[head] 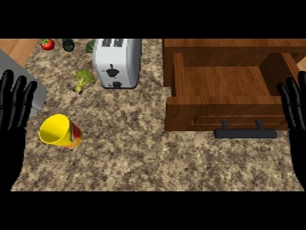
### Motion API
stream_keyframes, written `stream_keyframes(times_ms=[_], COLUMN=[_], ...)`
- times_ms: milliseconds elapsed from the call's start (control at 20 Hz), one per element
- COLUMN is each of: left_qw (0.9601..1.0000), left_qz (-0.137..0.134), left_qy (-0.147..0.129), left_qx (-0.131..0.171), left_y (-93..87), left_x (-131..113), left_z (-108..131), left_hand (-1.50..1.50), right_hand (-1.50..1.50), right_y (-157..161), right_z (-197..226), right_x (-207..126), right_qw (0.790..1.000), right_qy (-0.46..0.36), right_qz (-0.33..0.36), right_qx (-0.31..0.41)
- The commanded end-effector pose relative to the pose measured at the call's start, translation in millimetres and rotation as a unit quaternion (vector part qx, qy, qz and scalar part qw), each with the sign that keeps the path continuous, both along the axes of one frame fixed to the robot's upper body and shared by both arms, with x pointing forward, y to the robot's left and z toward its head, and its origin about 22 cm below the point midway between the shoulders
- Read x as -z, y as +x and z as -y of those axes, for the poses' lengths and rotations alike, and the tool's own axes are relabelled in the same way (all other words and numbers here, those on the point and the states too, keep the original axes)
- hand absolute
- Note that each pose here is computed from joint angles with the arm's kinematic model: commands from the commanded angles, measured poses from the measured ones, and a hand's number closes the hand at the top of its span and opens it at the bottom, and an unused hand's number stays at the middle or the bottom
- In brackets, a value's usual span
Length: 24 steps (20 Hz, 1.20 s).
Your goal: Pick up the cup, place it into the drawer and close the drawer
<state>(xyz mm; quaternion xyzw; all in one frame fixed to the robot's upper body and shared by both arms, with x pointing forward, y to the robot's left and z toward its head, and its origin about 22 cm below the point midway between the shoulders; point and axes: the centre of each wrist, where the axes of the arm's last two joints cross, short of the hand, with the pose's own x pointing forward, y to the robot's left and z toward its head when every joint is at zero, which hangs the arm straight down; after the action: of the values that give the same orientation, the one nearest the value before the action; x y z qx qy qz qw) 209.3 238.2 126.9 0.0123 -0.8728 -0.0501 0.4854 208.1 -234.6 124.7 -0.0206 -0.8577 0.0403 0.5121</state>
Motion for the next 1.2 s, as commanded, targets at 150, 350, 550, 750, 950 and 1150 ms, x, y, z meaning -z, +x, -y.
stream_keyframes(times_ms=[150,350,550,750,950,1150], left_qw=[0.9909,0.9760,0.9727,0.9711,0.9690,0.9676], left_qz=[0.006,-0.122,-0.138,-0.158,-0.191,-0.207], left_qy=[0.022,-0.085,-0.097,-0.094,-0.079,-0.069], left_qx=[0.133,0.158,0.160,0.152,0.135,0.126], left_y=[-1.0,3.5,38.0,46.2,55.2,73.9], left_x=[-15,33,34,59,70,105], left_z=[-61,-88,-122,-146,-147,-151], left_hand=[-1.50,-1.50,-1.50,-1.50,-1.50,-1.50], right_hand=[-1.50,-1.50,-1.50,-1.50,-1.50,-1.50], right_y=[-3,3,23,34,41,53], right_z=[4,3,-1,9,6,10], right_x=[-2,-3,-13,7,2,-6], right_qw=[1.000,0.997,0.996,0.995,0.995,0.995], right_qy=[-0.004,-0.033,-0.033,-0.029,-0.025,-0.042], right_qz=[0.028,-0.037,-0.046,-0.060,-0.048,-0.040], right_qx=[-0.013,-0.054,-0.070,-0.072,-0.080,-0.083])
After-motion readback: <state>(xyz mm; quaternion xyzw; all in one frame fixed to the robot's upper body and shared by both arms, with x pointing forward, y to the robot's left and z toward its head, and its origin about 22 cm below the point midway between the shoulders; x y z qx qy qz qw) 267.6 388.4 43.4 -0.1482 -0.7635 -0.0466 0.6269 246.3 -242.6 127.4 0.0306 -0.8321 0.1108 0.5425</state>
